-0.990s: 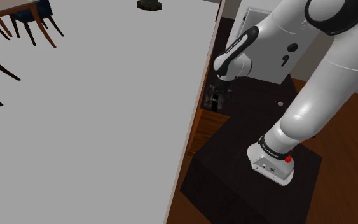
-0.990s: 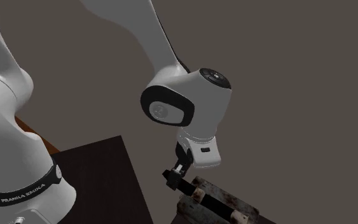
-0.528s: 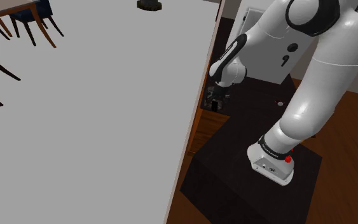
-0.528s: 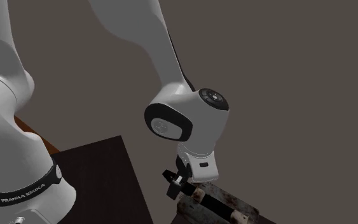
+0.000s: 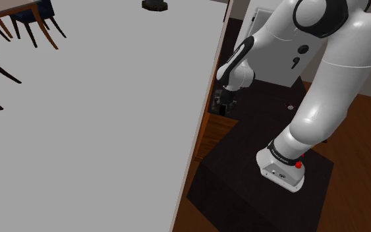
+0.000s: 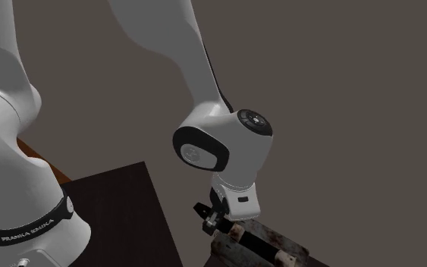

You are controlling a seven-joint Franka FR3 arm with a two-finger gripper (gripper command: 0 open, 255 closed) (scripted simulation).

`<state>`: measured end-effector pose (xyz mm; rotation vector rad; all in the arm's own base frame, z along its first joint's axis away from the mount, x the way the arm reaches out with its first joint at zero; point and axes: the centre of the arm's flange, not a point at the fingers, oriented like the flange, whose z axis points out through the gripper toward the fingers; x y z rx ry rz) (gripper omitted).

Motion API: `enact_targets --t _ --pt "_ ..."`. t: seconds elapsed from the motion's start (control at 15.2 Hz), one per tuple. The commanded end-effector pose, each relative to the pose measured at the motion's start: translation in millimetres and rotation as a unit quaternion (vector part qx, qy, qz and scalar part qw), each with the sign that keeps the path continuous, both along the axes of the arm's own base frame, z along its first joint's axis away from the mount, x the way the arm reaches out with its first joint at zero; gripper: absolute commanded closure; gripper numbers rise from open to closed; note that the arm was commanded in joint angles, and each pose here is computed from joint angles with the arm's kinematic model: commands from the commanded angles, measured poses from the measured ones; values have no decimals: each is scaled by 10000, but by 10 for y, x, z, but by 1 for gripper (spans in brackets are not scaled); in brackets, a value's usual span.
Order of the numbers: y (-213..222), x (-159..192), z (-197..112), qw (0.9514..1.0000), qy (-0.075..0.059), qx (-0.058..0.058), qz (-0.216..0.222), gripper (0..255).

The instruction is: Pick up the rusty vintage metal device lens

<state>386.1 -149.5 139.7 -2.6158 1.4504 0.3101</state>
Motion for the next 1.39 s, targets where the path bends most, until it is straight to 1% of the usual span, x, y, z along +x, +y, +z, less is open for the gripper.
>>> enact_targets --t 0.0,0.2,1.19,1.32 --pt "-7 0 0 10000 -5 -6 -3 255" --pt "-3 1 -2 10000 -5 -6 -3 255" --pt "-3 1 790 10000 -5 -6 -3 255" --pt "-3 1 798 10000 -5 -6 -3 255"
